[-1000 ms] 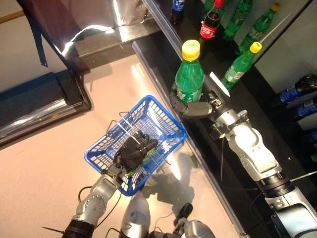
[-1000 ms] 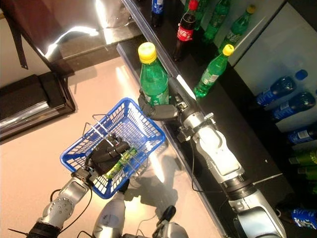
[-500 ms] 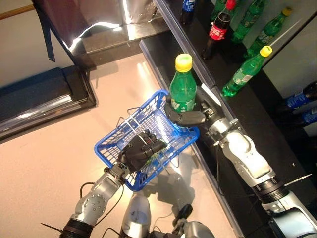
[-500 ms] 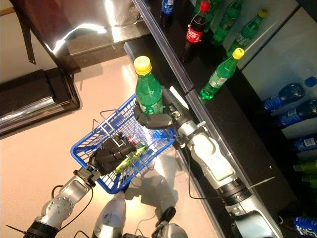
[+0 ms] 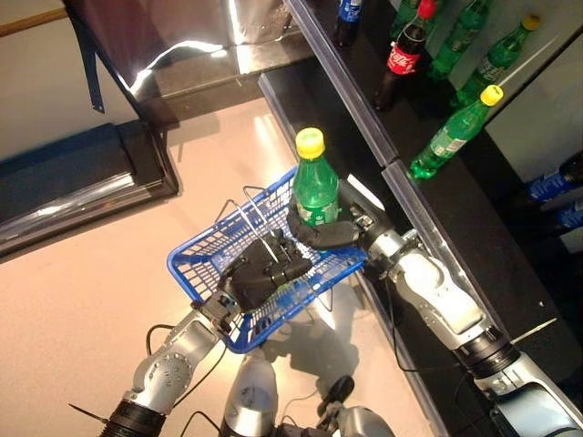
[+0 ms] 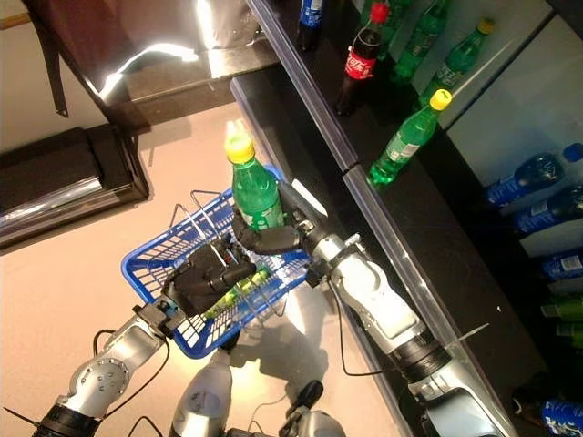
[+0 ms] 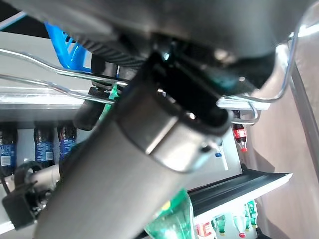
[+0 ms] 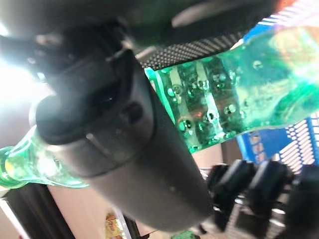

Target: Pick up the drink and place into the basket.

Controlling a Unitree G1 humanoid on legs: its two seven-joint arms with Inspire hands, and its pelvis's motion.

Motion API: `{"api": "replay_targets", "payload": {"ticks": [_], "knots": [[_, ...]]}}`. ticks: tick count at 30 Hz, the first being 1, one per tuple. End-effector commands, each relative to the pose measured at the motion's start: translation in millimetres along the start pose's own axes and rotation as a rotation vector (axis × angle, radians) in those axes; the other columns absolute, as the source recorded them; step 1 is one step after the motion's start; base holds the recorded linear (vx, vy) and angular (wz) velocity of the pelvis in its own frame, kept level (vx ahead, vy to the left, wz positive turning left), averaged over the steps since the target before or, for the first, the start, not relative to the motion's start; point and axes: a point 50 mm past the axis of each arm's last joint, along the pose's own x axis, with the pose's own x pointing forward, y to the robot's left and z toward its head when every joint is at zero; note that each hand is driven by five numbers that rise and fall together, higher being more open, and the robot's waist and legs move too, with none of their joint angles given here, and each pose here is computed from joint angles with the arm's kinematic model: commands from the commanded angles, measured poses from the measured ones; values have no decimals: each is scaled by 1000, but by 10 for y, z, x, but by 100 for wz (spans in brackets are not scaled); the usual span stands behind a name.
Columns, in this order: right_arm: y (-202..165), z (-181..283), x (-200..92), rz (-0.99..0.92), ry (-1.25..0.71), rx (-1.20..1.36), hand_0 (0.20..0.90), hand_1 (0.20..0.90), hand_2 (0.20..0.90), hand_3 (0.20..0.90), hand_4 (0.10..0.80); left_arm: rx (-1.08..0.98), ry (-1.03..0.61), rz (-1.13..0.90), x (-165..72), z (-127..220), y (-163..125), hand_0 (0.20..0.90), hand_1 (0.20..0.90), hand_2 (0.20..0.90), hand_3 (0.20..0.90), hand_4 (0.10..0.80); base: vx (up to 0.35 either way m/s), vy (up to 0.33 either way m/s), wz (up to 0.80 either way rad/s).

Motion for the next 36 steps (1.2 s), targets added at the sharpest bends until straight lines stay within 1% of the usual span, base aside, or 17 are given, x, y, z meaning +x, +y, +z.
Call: {"api": "replay_targets", "payload": {"ticks": [1,10,17,21,22,36], "knots": [[226,-79,2,33,-62,60,300,300,300,200,100,0,-251,-747,295,344,-1159,300,300,300,200,100,5,-2,12],[145,-423,-34,-1,104,-77,300,300,300,200,100,16,-221,-831,287,341,-1255,300,300,300,200,100,6,-3,4],[37,-526,-28,-8,192,-252,300,300,300,200,100,14,-193,-886,281,329,-1313,300,300,300,200,100,6,-2,6],[23,-540,-11,-5,206,-281,300,300,300,200,100,15,-181,-908,283,317,-1335,300,300,300,200,100,5,1,7],[23,-551,1,12,215,-352,300,300,300,200,100,14,-169,-930,286,302,-1362,300,300,300,200,100,0,0,0],[20,-367,227,96,195,-762,300,300,300,200,100,27,-118,-1023,313,242,-1504,300,300,300,200,100,0,0,0]]}}
